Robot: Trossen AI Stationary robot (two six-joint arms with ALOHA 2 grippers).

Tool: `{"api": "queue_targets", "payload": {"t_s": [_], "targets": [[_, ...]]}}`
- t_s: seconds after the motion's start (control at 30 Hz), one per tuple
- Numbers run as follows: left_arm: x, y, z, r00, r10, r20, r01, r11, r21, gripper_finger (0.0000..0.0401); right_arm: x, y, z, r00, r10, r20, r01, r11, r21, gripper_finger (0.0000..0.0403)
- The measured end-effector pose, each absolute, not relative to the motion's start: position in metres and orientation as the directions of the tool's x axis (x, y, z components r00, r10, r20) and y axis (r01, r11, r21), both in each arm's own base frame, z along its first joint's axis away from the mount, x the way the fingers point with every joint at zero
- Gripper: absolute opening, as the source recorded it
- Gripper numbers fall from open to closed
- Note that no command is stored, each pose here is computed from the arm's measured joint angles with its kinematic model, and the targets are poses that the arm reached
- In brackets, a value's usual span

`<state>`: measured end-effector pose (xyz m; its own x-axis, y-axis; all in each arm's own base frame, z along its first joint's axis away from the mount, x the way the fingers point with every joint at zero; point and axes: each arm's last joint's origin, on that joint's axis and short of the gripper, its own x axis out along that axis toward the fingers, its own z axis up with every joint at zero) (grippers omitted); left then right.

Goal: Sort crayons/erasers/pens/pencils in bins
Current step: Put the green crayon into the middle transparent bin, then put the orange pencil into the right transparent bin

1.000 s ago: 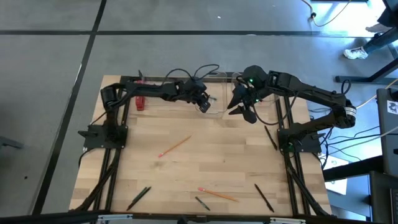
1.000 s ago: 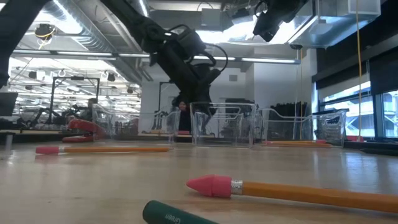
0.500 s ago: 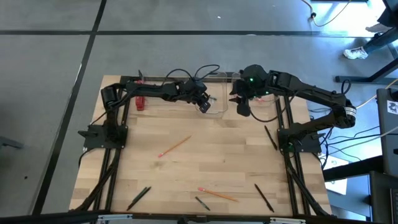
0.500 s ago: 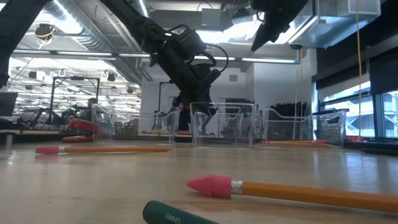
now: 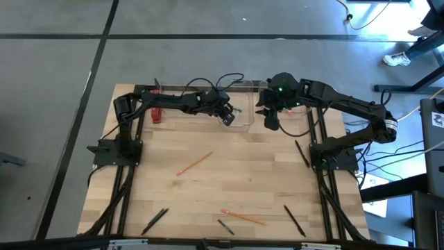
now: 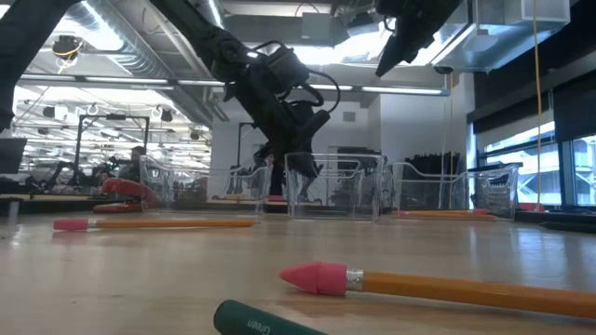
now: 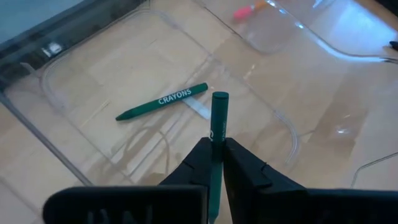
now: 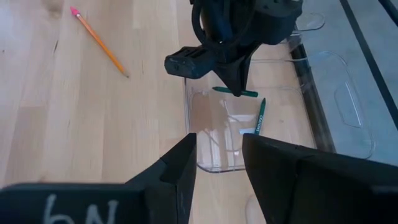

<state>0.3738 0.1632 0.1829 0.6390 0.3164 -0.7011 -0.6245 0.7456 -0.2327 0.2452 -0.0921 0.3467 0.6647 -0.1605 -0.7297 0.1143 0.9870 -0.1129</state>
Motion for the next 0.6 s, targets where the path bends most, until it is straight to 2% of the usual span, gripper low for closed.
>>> {"api": "queue_targets", "payload": {"t_s": [0.43, 0.6], "targets": [[0.3740, 0.1633, 0.1836, 0.642, 0.317, -0.698, -0.614, 0.757, -0.221, 0.0089, 0.2452, -0.0921, 0.3467, 0.664, -0.160, -0.730, 0.115, 0.987, -0.113, 0.0132], [0.3758, 0.1640, 0.1867, 0.663, 0.326, -0.674, -0.614, 0.752, -0.240, 0.0096, 0.2452, -0.0921, 0.3467, 0.664, -0.160, -0.730, 0.115, 0.987, -0.113, 0.0132]]}}
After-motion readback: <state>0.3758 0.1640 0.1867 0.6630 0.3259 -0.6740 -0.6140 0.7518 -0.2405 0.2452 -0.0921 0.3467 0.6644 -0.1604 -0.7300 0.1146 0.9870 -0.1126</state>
